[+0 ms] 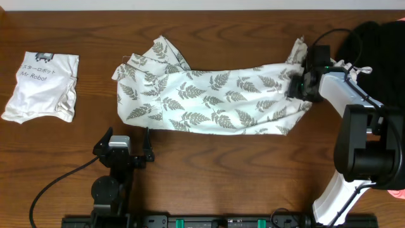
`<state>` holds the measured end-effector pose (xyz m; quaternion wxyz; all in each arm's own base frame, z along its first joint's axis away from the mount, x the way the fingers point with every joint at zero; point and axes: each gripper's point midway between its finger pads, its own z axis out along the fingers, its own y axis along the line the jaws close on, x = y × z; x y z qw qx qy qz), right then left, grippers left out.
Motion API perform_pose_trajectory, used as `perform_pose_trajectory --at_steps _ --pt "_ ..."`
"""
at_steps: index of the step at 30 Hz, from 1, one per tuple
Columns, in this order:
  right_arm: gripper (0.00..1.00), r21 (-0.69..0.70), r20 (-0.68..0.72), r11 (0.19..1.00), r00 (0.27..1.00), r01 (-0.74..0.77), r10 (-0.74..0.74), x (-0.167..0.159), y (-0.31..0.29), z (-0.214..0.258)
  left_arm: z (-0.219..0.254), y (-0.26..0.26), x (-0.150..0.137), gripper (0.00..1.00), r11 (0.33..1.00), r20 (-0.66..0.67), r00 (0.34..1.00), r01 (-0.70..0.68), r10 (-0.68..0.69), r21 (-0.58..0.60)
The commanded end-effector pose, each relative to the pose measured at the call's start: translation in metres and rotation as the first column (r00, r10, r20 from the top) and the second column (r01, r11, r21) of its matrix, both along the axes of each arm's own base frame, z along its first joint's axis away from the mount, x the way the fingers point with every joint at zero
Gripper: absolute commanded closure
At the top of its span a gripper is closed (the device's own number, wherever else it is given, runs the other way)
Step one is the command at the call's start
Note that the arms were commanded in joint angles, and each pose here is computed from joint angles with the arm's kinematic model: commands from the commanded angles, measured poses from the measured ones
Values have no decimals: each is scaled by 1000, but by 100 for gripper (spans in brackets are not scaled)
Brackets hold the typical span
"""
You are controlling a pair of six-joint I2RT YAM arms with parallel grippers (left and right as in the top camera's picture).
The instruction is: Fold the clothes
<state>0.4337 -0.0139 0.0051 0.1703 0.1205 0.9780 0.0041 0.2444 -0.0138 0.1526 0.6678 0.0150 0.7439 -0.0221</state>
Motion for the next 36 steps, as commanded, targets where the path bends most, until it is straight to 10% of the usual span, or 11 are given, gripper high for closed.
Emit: perform_pose_trajectory --at_steps 1,13,28,36 --pt "48 -8 48 999 998 -49 50 13 11 -4 -16 4 -1 2 1000 -48 999 -24 25 14" --pt "38 -92 166 995 985 -35 50 42 6 5 -16 4 -1 2 1000 -48 999 -24 25 14" --pt "20 -180 400 974 894 -140 202 37 10 165 -16 4 -1 2 1000 -48 999 -24 25 14" --pt "36 -173 443 939 828 -297 343 53 34 162 -16 4 -1 2 1000 -48 999 -24 25 14"
